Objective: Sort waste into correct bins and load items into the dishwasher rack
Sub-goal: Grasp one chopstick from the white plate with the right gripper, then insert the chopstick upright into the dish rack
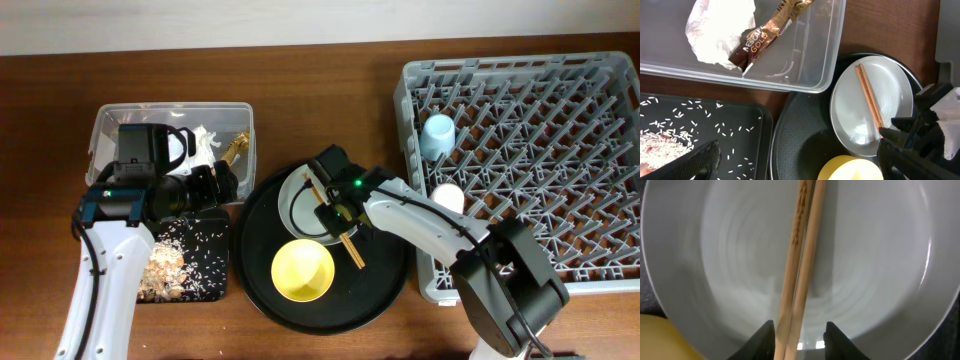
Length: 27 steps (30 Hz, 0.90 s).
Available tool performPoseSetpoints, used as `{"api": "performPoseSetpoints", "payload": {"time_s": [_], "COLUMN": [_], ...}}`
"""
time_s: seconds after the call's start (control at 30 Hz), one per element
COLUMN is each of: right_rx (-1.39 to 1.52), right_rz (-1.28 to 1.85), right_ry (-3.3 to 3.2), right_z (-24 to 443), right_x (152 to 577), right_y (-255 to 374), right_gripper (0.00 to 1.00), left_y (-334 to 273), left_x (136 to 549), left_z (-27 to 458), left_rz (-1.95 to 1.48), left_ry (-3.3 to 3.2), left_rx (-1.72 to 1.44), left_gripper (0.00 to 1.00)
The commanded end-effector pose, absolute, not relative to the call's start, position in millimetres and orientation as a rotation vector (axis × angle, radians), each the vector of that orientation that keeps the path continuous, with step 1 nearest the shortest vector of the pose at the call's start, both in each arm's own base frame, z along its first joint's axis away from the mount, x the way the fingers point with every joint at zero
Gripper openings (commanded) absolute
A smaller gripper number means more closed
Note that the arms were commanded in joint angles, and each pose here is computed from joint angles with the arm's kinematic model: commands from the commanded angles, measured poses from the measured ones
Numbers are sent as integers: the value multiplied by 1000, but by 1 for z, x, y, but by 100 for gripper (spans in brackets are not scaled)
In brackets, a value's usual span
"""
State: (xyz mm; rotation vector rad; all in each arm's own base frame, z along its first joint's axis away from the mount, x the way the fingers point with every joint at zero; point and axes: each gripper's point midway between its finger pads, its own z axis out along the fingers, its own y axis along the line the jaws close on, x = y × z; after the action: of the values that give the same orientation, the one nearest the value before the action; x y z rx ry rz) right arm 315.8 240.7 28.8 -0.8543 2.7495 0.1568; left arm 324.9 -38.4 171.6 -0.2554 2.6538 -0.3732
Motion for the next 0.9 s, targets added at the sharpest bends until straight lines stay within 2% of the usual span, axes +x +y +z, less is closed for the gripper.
{"api": "performPoseSetpoints", "payload": {"time_s": [0.0, 0.57, 0.63, 0.73, 0.87], "right_rx": [-855, -894, -894, -893, -883], "right_rz": [108, 101, 102, 102, 118], "right_ry": [2754, 2859, 2856, 2856, 2827], "right_z": [26, 14, 14, 14, 26], "right_x": [316, 290, 290, 290, 299], "right_y": [235, 222, 223, 223, 229], "right_gripper": [34, 33, 29, 4, 4], "left_y": [-35, -35, -35, -35, -35], "left_x": [325, 325, 325, 325, 325], "left_z": [172, 172, 172, 172, 172], "left_rz": [-354, -354, -354, -354, -354], "left_ry": [2652, 2652, 2652, 2652, 2652], "left_rx": [-248, -248, -248, -248, -248], "left_gripper": [99, 99, 99, 99, 99]}}
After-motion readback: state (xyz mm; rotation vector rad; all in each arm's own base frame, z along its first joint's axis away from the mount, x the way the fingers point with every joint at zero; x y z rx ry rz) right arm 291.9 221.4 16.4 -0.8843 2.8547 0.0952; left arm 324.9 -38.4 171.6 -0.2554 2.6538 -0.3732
